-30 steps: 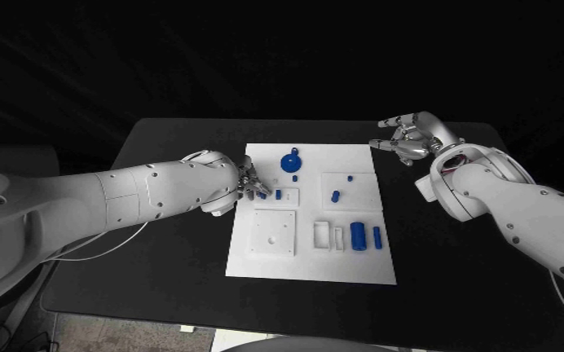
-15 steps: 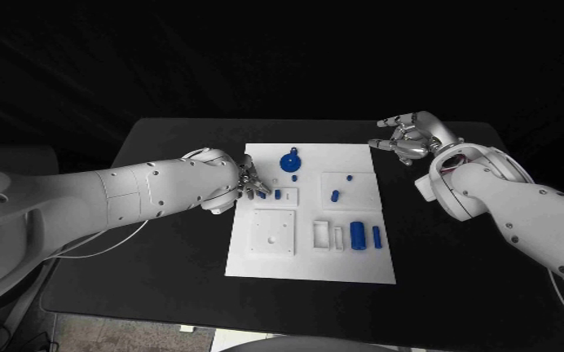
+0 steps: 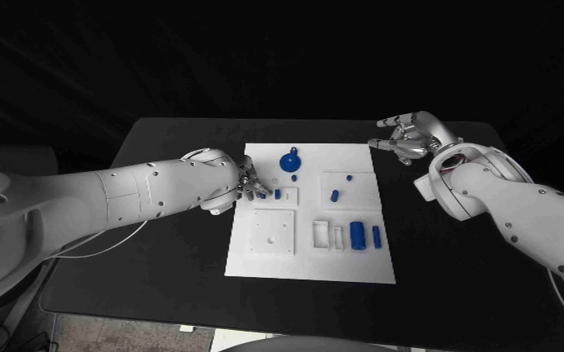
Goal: Assemble the parts on the task board
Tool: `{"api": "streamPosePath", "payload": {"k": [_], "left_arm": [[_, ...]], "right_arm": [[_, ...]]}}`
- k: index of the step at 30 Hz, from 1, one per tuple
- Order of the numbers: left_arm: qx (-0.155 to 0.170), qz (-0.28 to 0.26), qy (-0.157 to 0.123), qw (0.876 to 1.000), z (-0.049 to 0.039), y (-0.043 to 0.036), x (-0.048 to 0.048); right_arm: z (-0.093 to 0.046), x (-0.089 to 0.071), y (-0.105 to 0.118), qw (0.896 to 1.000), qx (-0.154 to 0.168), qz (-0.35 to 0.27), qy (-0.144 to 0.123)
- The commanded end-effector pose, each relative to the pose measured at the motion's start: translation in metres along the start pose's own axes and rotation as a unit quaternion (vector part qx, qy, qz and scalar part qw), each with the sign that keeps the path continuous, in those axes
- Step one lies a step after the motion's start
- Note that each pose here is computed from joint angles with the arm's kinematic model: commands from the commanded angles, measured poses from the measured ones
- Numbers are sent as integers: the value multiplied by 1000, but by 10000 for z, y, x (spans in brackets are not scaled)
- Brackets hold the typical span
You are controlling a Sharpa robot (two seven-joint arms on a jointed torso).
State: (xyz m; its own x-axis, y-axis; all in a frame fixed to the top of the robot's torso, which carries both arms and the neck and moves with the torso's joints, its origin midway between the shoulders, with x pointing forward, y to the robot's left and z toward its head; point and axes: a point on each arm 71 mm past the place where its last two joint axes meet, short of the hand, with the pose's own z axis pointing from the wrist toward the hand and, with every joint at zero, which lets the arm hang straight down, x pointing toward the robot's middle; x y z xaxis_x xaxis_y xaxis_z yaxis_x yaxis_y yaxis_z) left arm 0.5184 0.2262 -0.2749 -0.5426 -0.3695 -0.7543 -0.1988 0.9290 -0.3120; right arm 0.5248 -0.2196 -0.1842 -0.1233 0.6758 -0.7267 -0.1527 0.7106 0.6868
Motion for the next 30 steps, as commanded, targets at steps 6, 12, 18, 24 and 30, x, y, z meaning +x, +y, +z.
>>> {"api": "streamPosePath", "payload": {"k": [6, 12, 18, 24, 30], "left_arm": [[0, 10, 22, 1000, 2, -17, 81], [-1, 8, 19, 1000, 4, -11, 74], [-2, 7, 15, 1000, 9, -4, 64], [-6, 5, 11, 1000, 14, 20, 46], [-11, 5, 10, 1000, 16, 58, 31]], "right_arm": [[0, 15, 11, 1000, -6, -1, 6], [0, 16, 12, 1000, -6, 0, 6], [0, 17, 13, 1000, -6, 0, 6], [0, 14, 10, 1000, -5, 0, 5], [0, 11, 5, 1000, -5, -1, 5]]}}
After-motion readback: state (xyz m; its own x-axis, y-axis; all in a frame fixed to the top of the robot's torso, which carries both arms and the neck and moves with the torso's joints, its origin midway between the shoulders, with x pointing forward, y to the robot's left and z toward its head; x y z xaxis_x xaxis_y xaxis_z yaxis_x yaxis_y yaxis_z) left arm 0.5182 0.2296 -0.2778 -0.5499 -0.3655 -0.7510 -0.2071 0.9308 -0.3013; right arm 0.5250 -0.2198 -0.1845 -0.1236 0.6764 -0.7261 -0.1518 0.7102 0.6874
